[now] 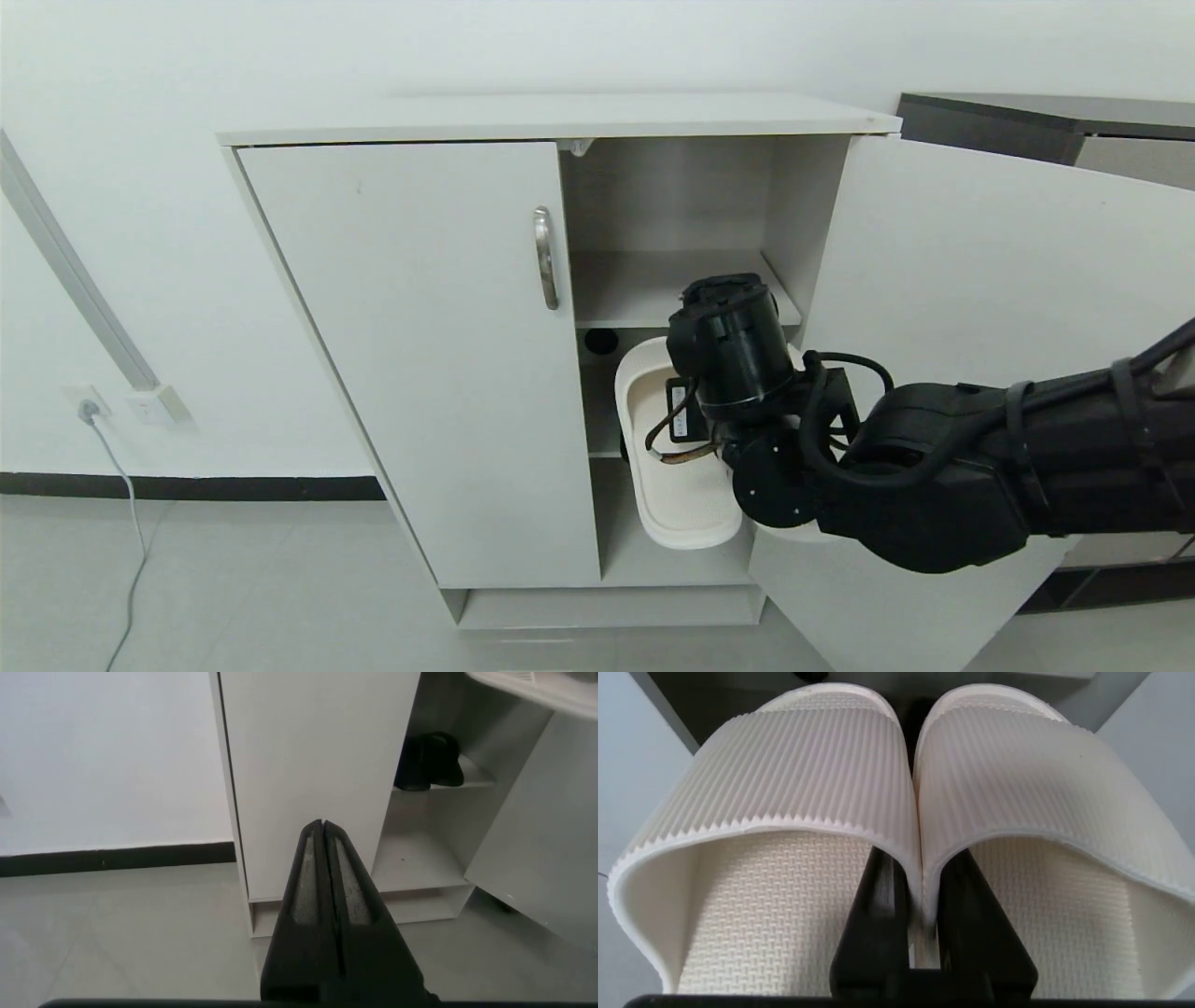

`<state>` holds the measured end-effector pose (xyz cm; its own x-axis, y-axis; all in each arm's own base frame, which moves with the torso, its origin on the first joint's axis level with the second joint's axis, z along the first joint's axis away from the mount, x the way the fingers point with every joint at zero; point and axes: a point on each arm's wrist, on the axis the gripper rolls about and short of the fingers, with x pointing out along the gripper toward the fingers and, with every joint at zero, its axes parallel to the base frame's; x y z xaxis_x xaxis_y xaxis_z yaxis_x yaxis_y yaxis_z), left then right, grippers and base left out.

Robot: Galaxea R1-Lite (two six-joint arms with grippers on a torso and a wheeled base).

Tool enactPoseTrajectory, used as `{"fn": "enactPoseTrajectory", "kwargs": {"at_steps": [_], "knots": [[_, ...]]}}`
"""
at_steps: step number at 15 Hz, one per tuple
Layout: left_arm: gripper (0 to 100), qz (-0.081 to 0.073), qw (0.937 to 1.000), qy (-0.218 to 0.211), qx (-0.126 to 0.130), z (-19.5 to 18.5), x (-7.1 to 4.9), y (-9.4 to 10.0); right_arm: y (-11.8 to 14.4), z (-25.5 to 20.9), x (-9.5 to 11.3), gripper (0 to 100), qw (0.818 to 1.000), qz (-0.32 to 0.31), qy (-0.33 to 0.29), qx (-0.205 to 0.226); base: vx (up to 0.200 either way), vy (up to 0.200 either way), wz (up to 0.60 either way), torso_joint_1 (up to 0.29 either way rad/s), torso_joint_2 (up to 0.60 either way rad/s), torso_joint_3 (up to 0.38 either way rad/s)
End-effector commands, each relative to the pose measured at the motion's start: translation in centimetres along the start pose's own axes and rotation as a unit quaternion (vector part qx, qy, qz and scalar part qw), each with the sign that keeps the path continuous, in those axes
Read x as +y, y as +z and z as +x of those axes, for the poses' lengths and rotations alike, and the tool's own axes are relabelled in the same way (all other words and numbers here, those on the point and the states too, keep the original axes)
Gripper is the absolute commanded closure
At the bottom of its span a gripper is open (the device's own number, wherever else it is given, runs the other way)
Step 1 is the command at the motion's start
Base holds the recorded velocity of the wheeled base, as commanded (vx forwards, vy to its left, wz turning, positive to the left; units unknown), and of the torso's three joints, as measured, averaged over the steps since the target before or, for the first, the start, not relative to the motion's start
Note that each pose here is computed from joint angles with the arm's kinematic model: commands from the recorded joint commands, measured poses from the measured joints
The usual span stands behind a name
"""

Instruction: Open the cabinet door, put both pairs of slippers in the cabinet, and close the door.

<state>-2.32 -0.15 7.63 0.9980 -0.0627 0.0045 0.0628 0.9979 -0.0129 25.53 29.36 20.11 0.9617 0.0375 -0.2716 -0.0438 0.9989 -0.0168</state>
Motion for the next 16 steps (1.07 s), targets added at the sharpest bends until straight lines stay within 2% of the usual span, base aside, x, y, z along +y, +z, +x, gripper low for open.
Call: {"fn": "enactPoseTrajectory", "kwargs": {"at_steps": [1,7,16], "knots": [[100,0.0,1.0,0.0,0.001,0.01,0.0,0.0,1.45,-0.6,-0.4,100,1.0,0.015,0.005,-0.013,0.0,0.0,0.0,0.0,0.0,0.0],[100,0.0,1.0,0.0,0.001,0.01,0.0,0.0,1.98,-0.44,0.03,100,0.999,0.023,0.008,-0.02,0.0,0.0,0.0,0.0,0.0,0.0],[100,0.0,1.0,0.0,0.001,0.01,0.0,0.0,1.92,-0.41,0.13,100,0.999,0.023,0.009,-0.02,0.2,0.0,0.0,-0.001,0.0,0.004]]}}
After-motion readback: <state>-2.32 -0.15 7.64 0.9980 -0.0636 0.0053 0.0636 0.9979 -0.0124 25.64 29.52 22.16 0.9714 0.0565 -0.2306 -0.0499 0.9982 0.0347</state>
